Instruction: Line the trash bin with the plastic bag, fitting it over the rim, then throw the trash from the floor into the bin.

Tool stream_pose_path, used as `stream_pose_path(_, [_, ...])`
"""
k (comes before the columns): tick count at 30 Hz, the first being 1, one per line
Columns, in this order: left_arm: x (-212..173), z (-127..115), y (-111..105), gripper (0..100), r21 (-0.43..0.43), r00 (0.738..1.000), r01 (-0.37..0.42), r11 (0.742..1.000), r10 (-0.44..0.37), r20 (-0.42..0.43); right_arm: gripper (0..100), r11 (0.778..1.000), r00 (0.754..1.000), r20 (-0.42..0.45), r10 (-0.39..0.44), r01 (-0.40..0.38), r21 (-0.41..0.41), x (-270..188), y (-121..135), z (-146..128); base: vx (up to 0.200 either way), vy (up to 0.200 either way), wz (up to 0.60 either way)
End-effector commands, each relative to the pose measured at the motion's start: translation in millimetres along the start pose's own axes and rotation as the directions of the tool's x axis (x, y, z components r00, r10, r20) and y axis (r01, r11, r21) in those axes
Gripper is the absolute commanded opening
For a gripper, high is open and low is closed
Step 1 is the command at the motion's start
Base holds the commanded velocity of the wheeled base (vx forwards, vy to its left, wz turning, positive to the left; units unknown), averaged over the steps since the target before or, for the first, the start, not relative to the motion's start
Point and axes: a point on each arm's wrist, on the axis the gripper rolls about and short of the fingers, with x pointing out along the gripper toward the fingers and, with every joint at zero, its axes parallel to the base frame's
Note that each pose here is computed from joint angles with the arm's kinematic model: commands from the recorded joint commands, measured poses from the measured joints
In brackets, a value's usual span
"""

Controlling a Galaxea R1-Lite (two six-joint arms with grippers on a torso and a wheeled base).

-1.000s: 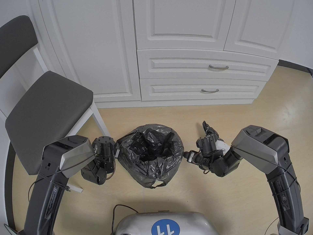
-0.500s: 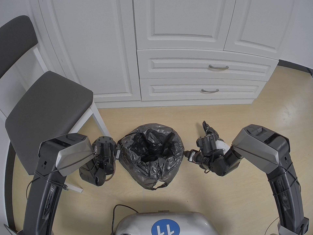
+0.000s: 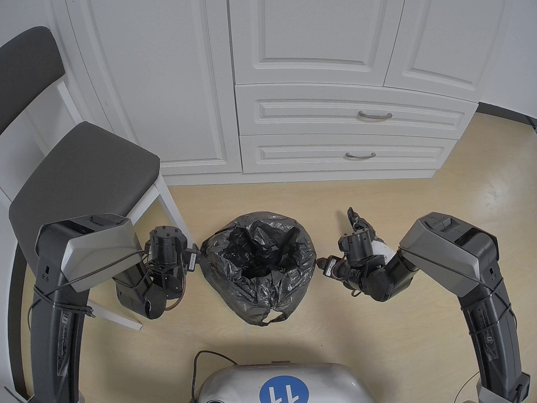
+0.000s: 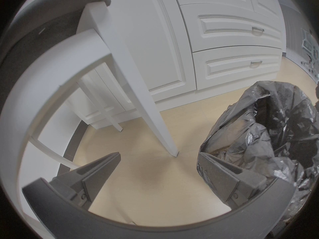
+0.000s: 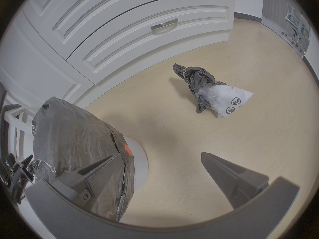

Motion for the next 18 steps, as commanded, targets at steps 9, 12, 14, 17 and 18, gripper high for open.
stream_pose_path(9, [-59.7,49.9,-3.4,100,-0.007,0.995,0.084,0.996,-0.084,0.056,100,0.997,0.997,-0.064,0.032,-0.036,-0.061,-22.7,22.3,-28.8,0.000,0.000,0.00])
stream_pose_path(12, [-70.5,56.2,-12.7,100,-0.022,0.992,0.121,0.992,-0.120,0.046,100,0.997,0.997,-0.068,0.033,-0.037,-0.066,-26.4,24.4,-26.8,0.000,0.000,0.00])
stream_pose_path(14, [-74.2,57.5,-18.1,100,-0.035,0.990,0.138,0.990,-0.137,0.035,100,0.996,0.997,-0.072,0.037,-0.042,-0.073,-27.8,26.9,-28.8,0.000,0.000,0.00])
stream_pose_path(17, [-78.4,56.1,-30.0,100,-0.054,0.986,0.168,0.984,-0.168,0.012,100,0.993,0.994,-0.096,0.051,-0.061,-0.102,-37.0,36.1,-37.9,0.000,0.000,0.00])
stream_pose_path(18, [-78.9,55.8,-32.7,100,-0.057,0.985,0.174,0.983,-0.174,0.007,100,0.991,0.993,-0.104,0.054,-0.066,-0.117,-39.6,38.3,-41.6,0.000,0.000,0.00])
